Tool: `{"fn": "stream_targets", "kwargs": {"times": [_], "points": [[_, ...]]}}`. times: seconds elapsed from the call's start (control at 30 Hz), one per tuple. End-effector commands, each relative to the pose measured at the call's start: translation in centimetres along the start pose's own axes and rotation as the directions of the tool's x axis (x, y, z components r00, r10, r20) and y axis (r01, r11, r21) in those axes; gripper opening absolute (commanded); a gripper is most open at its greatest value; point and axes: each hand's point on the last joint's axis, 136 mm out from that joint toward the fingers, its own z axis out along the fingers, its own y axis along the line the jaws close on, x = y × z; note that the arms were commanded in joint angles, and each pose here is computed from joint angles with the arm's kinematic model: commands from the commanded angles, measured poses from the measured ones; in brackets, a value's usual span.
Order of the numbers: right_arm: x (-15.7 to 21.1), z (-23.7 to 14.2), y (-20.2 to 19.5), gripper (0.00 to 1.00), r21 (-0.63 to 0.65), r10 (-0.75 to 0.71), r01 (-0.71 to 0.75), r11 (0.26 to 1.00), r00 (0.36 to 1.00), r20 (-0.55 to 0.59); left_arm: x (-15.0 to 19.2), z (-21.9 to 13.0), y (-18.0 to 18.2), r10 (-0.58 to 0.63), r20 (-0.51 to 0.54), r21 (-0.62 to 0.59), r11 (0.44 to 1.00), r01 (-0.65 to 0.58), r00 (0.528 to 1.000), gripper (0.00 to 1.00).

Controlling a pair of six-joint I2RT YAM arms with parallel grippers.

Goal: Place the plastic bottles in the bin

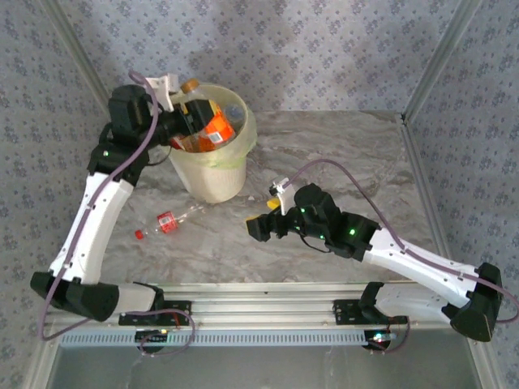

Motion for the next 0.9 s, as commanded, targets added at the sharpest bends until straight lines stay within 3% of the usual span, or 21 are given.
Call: {"fn": "stream_targets", "kwargs": {"times": [0.0,0.1,0.37,0.53,0.87], "points": [[-0.3,-0.6,-0.3,0.94,0.011,-0.026,0.026,1.0,1.0,0.005,-2.6,0.0,1.4,0.07,0.024,-0.073,0.995,-0.068,0.997,0.58],[-0.9,-1.2,-0.3,0.96,0.02,-0.032,0.032,0.999,0.999,0.018,-4.3,0.6,3.0,0.137,0.032,-0.157,0.979,-0.13,0.99,0.58],[-1.8,-3.0,-1.0,0.99,0.056,-0.033,0.029,0.998,0.998,0.059,-7.1,4.3,6.7,0.197,0.027,-0.217,0.958,-0.187,0.98,0.58],[-1.5,-3.5,-1.4,0.99,0.074,-0.029,0.025,0.997,0.998,0.054,-7.2,7.7,7.2,0.207,-0.013,-0.16,0.965,-0.206,0.978,0.58],[-1.2,-4.3,-1.8,0.98,0.082,-0.009,0.003,0.997,0.998,0.067,-5.4,12.9,10.5,0.269,-0.133,-0.238,0.926,-0.294,0.954,0.59]]}}
